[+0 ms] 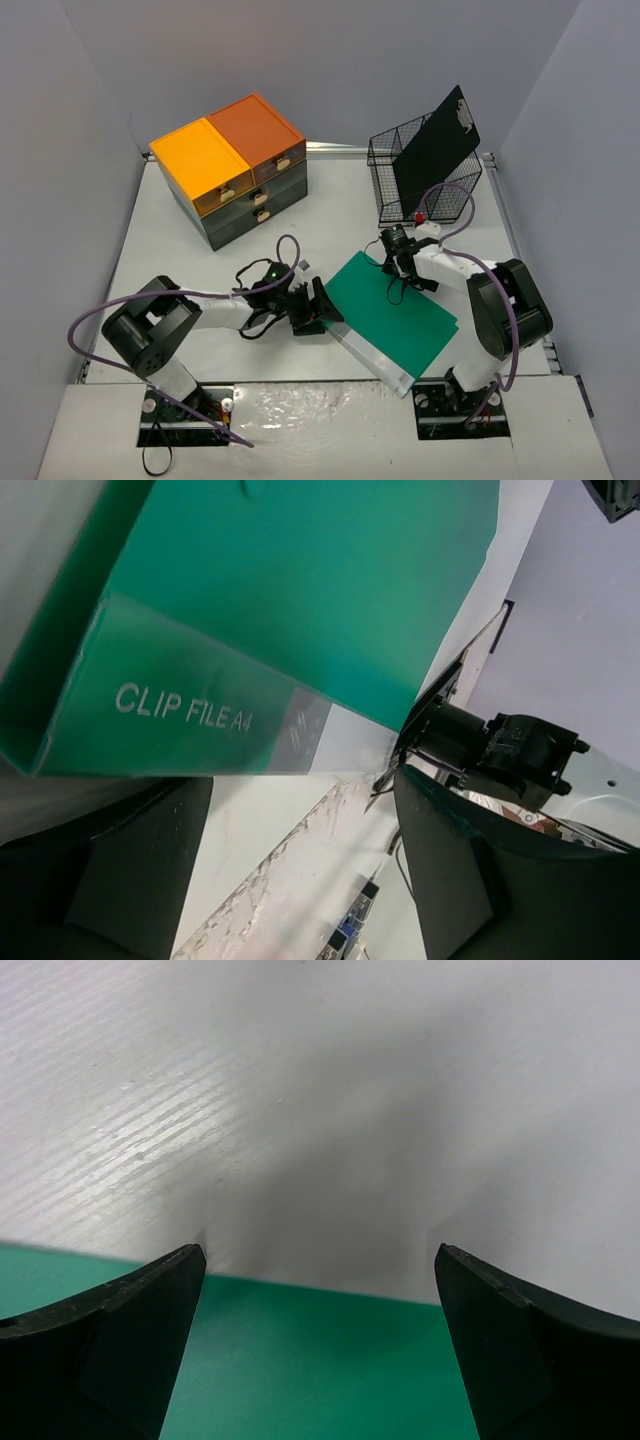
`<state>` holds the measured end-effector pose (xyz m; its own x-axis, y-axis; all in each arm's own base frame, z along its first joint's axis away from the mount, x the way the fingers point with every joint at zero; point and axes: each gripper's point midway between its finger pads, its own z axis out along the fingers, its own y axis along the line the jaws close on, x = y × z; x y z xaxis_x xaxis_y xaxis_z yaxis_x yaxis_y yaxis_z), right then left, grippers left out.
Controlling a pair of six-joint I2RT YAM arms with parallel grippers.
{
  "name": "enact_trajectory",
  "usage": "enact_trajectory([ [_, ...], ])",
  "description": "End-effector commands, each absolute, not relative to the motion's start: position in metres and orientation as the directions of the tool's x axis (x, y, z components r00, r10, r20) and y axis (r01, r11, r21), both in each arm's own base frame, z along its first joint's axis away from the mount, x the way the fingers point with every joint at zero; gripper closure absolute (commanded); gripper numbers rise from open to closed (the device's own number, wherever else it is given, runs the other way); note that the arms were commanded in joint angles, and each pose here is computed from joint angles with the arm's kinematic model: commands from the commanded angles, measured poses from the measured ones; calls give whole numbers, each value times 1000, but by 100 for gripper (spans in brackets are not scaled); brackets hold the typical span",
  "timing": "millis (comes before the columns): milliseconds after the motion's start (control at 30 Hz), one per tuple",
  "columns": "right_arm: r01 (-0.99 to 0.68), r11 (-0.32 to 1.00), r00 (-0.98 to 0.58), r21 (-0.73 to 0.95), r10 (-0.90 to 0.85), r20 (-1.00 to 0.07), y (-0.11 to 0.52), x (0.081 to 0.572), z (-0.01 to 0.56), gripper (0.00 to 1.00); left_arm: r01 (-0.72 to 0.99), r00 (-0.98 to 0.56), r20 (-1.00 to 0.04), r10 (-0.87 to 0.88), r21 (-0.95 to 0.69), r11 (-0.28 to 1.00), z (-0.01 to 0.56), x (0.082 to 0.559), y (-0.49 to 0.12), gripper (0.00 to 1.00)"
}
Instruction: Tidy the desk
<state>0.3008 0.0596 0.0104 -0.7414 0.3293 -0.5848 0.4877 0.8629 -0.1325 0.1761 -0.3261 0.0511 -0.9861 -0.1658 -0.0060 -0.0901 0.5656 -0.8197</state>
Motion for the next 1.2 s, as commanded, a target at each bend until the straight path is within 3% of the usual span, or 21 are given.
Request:
enact_trajectory([
  [0, 386, 911, -865, -143, 303, -401, 73, 260, -21, 2, -66, -984, -46, -174, -806, 588, 45, 190, -340, 29],
  [400, 301, 954, -923, 4, 293, -249, 105, 234, -45, 4, -47, -981, -73, -180, -808, 587, 53, 196, -351, 29],
  [1167, 227, 966, -962, 124, 242, -123, 137, 210, -73, 5, 46, -958, -208, -195, -788, 613, 83, 221, -354, 29],
])
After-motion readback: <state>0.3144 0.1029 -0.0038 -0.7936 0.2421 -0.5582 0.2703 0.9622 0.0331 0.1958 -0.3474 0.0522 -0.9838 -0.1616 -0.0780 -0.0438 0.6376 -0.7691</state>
